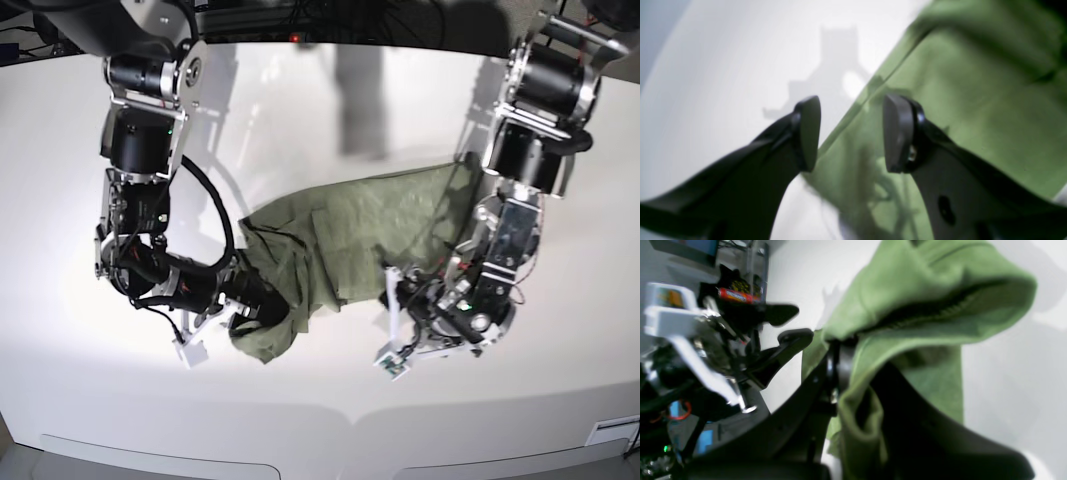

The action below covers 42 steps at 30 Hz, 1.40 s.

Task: Fold the T-shirt properly
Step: 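Lift the folded strip's ends with both grippers, then fold the strip over again, bringing both grippers toward each other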

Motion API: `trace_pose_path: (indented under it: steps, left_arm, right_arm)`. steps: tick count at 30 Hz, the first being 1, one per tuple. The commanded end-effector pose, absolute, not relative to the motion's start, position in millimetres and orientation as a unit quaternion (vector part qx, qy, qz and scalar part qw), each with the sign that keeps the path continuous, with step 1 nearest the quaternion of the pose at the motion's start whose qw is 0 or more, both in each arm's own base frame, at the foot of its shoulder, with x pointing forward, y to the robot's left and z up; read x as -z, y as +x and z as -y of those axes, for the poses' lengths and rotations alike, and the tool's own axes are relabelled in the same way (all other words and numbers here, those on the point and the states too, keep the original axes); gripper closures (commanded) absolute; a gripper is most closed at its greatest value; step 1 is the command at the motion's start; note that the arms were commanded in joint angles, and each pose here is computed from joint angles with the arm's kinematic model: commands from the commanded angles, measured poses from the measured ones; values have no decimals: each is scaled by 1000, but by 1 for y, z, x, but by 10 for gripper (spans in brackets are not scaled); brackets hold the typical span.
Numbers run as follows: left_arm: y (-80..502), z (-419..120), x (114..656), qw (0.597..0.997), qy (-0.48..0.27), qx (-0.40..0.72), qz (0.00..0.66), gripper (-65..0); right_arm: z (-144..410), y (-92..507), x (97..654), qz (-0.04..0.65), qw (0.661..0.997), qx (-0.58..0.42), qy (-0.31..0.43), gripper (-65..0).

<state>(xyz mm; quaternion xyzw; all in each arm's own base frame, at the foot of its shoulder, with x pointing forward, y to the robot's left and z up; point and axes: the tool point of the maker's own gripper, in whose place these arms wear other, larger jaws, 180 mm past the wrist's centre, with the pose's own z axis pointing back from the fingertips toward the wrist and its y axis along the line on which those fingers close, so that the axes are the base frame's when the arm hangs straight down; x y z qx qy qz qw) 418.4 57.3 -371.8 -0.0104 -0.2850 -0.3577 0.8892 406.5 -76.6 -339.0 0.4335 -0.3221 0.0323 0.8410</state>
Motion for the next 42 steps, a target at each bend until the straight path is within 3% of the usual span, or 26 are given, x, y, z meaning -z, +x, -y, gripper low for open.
trace_pose_path:
  steps: [1, 5, 11, 17, 33, 42]
  left_arm:
    - [428, -66, 357, 886, -10, 351, 302, -292]
    - [411, -82, 357, 891, -61, 333, 302, -292]
    - [377, -79, 330, 866, -100, 356, 337, -292]
    - [335, -81, 362, 872, -109, 362, 310, -292]
    - [321, -80, 388, 878, -68, 356, 313, -292]
    - [340, -133, 385, 901, 55, 311, 298, -292]
  right_arm:
    - [75, 421, 313, 355, 822, -42, 443, 0]
    - [75, 423, 311, 357, 821, -44, 443, 0]
    - [74, 424, 309, 358, 821, -46, 443, 0]
    - [66, 425, 302, 361, 810, -46, 460, 0]
    - [-39, 397, 298, 299, 793, -143, 512, 0]
    - [-81, 386, 287, 285, 772, -154, 547, 0]
